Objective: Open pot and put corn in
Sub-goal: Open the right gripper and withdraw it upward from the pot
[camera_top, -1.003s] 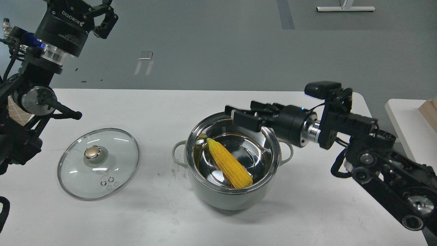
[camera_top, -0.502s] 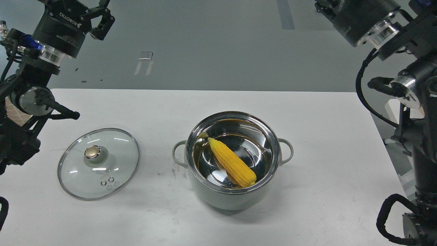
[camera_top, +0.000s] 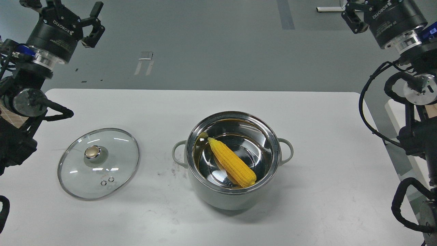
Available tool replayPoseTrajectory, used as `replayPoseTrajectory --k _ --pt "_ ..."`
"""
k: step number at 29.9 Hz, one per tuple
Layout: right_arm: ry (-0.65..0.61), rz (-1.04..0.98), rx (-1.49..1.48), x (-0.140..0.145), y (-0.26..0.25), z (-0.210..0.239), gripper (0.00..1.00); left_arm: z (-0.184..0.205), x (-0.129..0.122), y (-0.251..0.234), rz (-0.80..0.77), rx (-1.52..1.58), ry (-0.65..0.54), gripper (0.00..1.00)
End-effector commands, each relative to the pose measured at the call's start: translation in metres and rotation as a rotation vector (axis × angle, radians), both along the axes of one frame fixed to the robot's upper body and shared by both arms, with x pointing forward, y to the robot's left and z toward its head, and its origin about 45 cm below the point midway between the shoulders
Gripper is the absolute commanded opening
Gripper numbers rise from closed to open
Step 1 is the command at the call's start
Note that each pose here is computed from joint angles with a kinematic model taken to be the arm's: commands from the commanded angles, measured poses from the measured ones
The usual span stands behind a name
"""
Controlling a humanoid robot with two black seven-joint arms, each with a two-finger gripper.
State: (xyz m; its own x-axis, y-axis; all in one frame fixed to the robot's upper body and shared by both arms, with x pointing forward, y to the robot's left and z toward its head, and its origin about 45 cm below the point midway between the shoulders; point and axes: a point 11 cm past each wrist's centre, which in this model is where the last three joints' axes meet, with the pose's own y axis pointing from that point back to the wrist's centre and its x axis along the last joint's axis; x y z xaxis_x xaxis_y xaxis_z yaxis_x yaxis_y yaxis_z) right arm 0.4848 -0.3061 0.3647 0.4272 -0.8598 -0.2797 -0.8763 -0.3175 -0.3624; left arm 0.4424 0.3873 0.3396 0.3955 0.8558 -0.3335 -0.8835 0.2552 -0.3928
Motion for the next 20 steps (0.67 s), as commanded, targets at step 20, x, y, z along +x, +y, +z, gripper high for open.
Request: replayPoseTrajectory --k 20 --pt "0.074 -0.029 0.175 -0.006 -0.025 -0.035 1.00 -0.007 0.020 0.000 0.049 -0.041 0.025 0.98"
